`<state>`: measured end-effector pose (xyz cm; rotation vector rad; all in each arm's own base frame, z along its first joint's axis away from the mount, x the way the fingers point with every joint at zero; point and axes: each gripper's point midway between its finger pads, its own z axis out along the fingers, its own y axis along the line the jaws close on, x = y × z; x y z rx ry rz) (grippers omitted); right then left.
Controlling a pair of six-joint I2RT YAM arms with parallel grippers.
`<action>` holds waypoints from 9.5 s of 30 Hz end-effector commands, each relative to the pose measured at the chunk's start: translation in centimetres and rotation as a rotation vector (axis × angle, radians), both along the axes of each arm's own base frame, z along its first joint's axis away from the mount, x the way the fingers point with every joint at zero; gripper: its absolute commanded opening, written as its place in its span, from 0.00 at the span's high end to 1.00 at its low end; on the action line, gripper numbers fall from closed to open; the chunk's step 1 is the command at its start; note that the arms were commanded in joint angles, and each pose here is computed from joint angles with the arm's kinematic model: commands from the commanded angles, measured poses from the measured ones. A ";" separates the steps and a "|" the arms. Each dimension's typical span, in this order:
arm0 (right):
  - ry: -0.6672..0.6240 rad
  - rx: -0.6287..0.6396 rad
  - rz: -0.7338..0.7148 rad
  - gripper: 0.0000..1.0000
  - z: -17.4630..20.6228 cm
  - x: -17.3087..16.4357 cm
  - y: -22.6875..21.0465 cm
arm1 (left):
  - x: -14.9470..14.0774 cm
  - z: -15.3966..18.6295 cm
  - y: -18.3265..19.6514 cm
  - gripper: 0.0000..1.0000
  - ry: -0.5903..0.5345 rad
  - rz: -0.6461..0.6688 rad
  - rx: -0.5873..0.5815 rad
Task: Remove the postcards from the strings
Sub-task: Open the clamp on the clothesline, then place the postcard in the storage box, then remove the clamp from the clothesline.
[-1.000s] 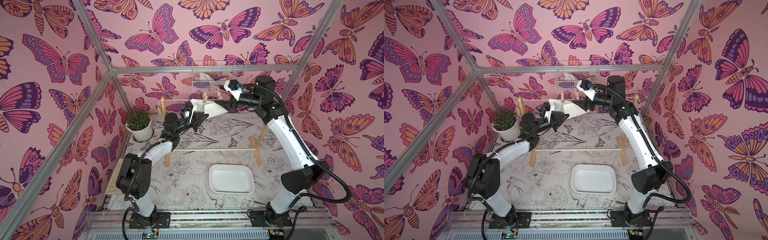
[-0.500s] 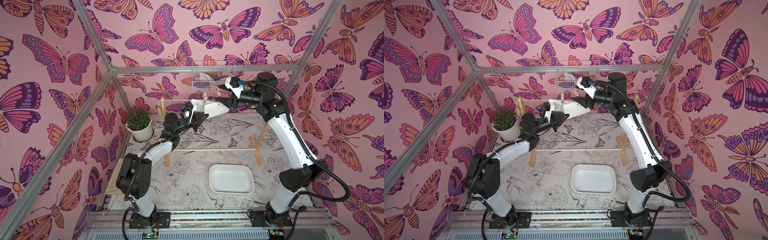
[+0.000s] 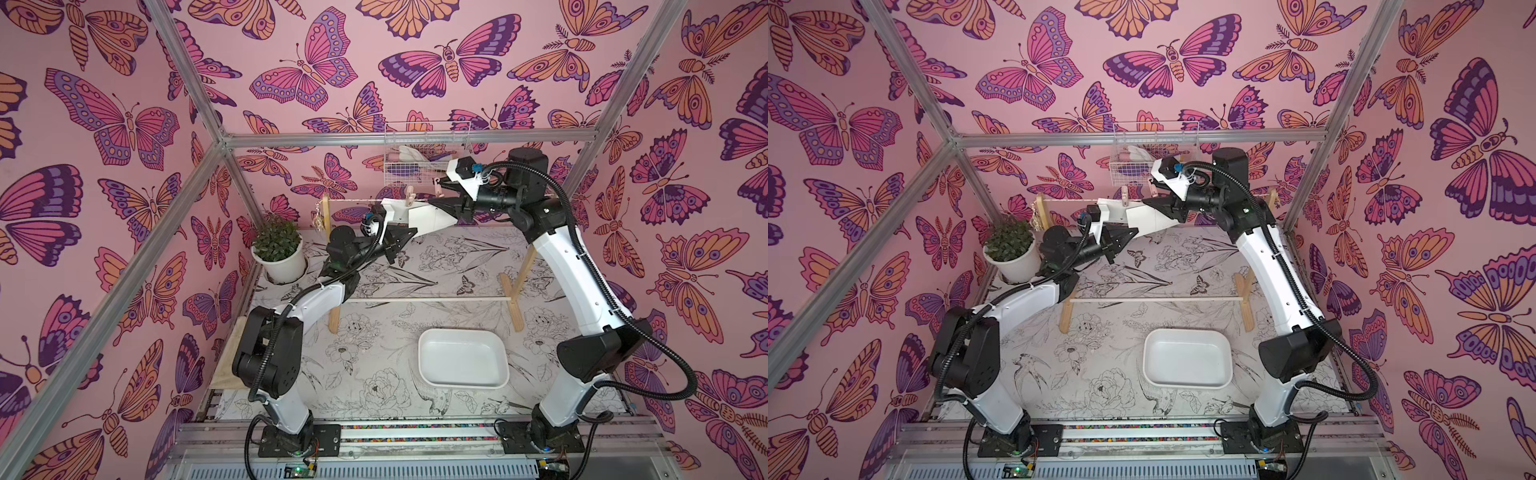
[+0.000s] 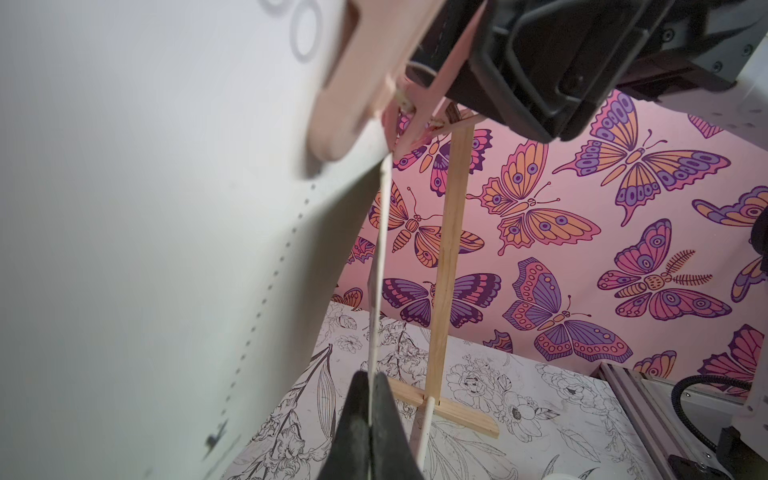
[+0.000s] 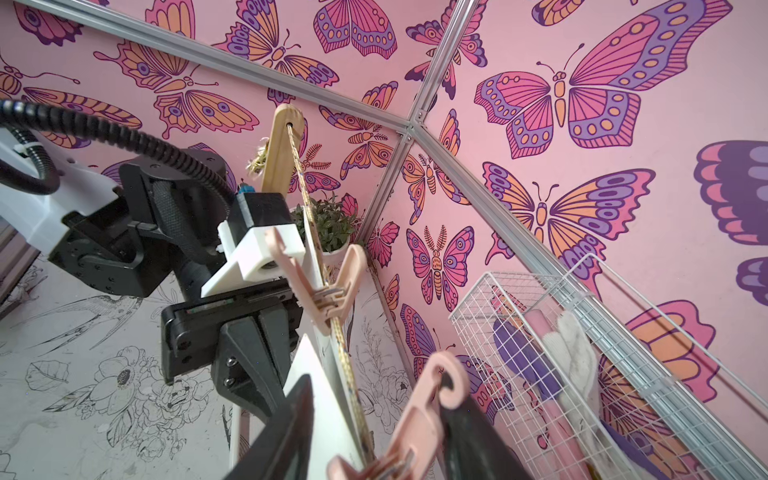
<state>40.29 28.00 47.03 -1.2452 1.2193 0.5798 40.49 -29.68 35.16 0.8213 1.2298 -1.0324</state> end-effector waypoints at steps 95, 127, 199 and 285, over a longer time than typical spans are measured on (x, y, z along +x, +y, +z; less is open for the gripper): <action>-0.236 0.411 -0.180 0.24 11.7 -11.0 -6.1 | -11.8 -4.0 -3.4 1.00 0.197 -0.110 0.113; 0.207 0.659 -0.401 0.23 7.8 -19.9 -13.8 | -20.5 -20.3 -10.1 1.00 1.056 -0.121 0.345; 0.365 0.884 0.074 0.20 -6.2 -3.9 -1.8 | -15.8 -6.3 3.0 0.00 0.494 0.076 0.295; 0.198 0.927 0.076 0.74 -1.7 -3.2 -2.0 | -15.5 -7.7 3.1 0.00 0.514 0.093 0.317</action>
